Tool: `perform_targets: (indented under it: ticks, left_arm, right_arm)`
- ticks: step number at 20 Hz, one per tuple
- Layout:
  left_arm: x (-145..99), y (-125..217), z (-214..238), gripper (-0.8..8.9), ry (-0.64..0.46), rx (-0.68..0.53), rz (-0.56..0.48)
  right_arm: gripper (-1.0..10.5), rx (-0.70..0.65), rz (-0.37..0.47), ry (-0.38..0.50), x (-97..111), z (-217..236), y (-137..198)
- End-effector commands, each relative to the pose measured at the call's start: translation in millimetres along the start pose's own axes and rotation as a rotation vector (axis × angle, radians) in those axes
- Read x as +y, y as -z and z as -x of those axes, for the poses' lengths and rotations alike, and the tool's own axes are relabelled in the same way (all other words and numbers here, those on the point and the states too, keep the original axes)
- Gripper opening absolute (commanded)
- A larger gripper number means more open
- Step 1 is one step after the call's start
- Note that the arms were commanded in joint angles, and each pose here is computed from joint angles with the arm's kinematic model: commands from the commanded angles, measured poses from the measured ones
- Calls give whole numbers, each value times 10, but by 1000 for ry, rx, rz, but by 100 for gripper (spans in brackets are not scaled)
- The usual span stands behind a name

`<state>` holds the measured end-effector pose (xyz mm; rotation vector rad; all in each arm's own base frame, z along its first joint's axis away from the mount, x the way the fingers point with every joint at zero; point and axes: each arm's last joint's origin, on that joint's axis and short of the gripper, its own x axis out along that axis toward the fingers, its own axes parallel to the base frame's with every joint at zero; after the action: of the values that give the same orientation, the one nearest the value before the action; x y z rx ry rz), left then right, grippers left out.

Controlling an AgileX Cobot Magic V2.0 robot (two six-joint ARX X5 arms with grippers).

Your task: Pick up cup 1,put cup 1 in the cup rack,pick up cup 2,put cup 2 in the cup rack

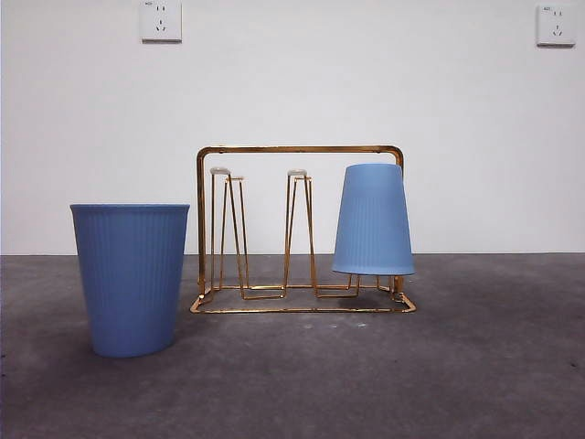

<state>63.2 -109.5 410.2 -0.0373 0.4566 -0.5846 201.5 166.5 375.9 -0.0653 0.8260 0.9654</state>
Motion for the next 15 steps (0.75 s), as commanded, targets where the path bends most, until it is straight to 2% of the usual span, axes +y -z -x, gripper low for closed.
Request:
perform_targets:
  ticks: [1, 5, 7, 15]
  left_arm:
    - [57, 27, 85, 436, 0, -11, 11]
    - [97, 63, 128, 436, -9, 12, -3]
    - [91, 70, 113, 436, -12, 24, -9]
    - [69, 68, 77, 436, -13, 32, -45]
  right_arm:
    - [390, 39, -52, -14, -110, -407, -64]
    - [387, 84, -95, -36, -175, -1097, -97]
    - [384, 86, -100, -21, -165, -1372, -85]
    - [377, 132, -129, 59, -222, -2019, 48]
